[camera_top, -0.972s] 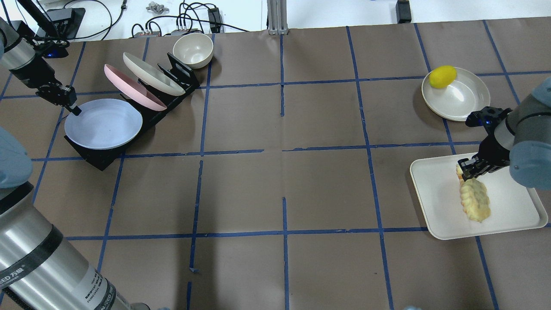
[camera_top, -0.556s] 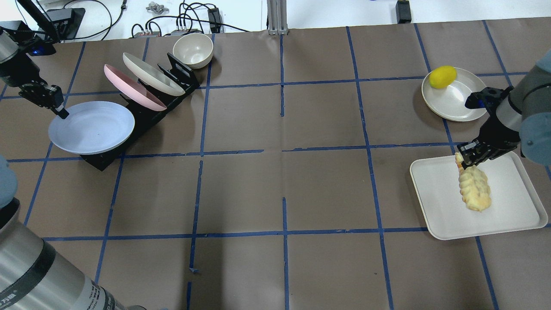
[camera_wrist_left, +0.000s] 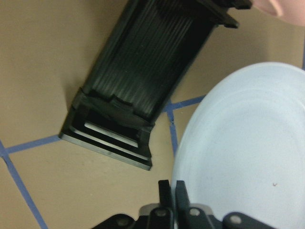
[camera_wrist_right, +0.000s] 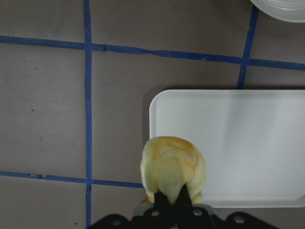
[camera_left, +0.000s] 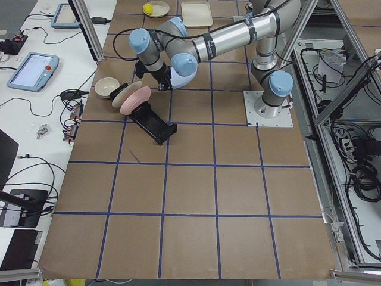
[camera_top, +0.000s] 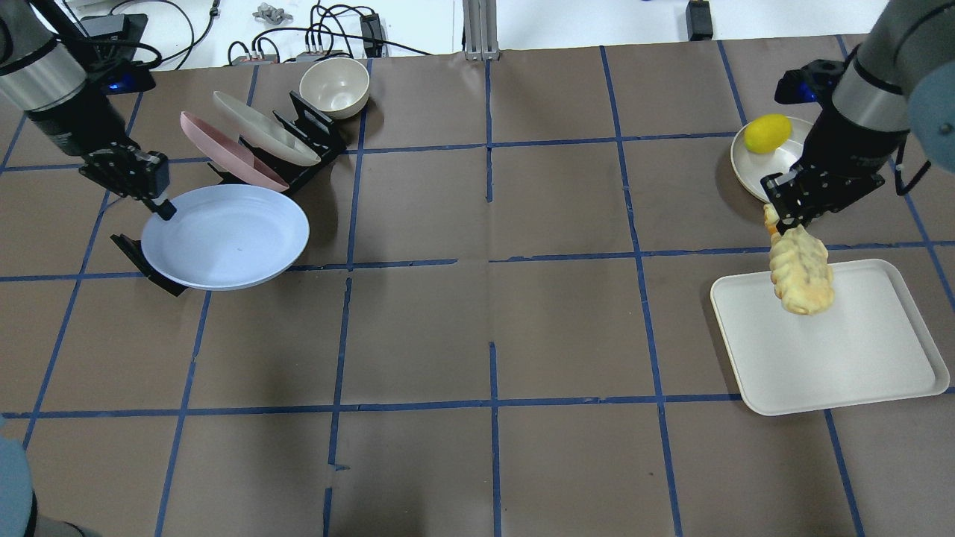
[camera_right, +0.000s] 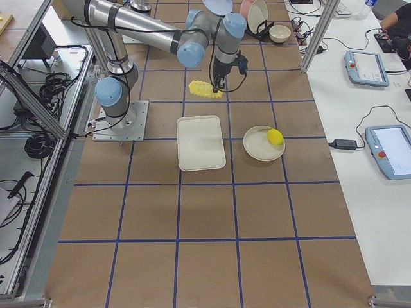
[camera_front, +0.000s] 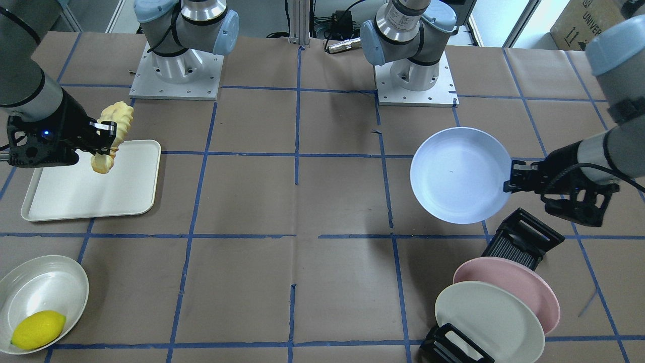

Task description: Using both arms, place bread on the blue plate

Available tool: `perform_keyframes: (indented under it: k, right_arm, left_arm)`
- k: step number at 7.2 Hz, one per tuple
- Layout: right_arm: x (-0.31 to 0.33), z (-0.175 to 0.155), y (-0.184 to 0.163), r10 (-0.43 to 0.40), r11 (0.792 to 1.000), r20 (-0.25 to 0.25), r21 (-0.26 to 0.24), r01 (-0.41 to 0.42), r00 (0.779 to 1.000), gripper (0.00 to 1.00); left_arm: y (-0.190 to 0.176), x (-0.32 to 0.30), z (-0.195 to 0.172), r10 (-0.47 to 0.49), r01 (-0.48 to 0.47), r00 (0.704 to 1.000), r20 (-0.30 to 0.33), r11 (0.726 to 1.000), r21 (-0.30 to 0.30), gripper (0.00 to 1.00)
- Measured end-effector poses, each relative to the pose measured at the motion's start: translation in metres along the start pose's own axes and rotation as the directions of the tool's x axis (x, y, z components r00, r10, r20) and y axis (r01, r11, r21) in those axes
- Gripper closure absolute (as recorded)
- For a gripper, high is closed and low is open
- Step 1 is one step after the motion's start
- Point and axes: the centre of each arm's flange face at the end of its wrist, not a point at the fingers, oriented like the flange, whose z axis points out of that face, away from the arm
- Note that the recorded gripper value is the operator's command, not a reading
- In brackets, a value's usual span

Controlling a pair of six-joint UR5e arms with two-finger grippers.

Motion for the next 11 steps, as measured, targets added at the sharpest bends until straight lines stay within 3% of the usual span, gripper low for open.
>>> perform_keyframes:
  k: [2,7,9,10,11]
  right_arm:
    - [-0.057,-0.031,0.001,0.011,1.000,-0.024,-0.001,-0.011,1.000,0.86]
    - [-0.071,-0.032,0.002,0.003,1.000,-0.046,-0.006,-0.003,0.999,0.85]
    - [-0.071,-0.031,0.003,0.002,1.000,-0.050,-0.006,-0.002,0.999,0.84]
    - [-0.071,-0.029,0.002,0.003,1.000,-0.047,-0.009,-0.003,0.999,0.84]
    - [-0.071,-0.026,0.002,0.003,1.000,-0.044,-0.015,-0.003,0.999,0.85]
  left_arm:
    - [-0.025,0.076,0.025,0.002,0.000,0.999,-0.043,0.999,0.033,0.92]
    - [-0.105,0.178,0.130,0.143,-0.122,0.986,-0.092,0.973,0.198,0.92]
    - [-0.122,0.210,0.168,0.181,-0.157,0.979,-0.089,0.960,0.230,0.91]
    - [-0.124,0.219,0.185,0.194,-0.169,0.977,-0.084,0.957,0.235,0.86]
    - [-0.123,0.223,0.197,0.199,-0.175,0.977,-0.082,0.957,0.232,0.54]
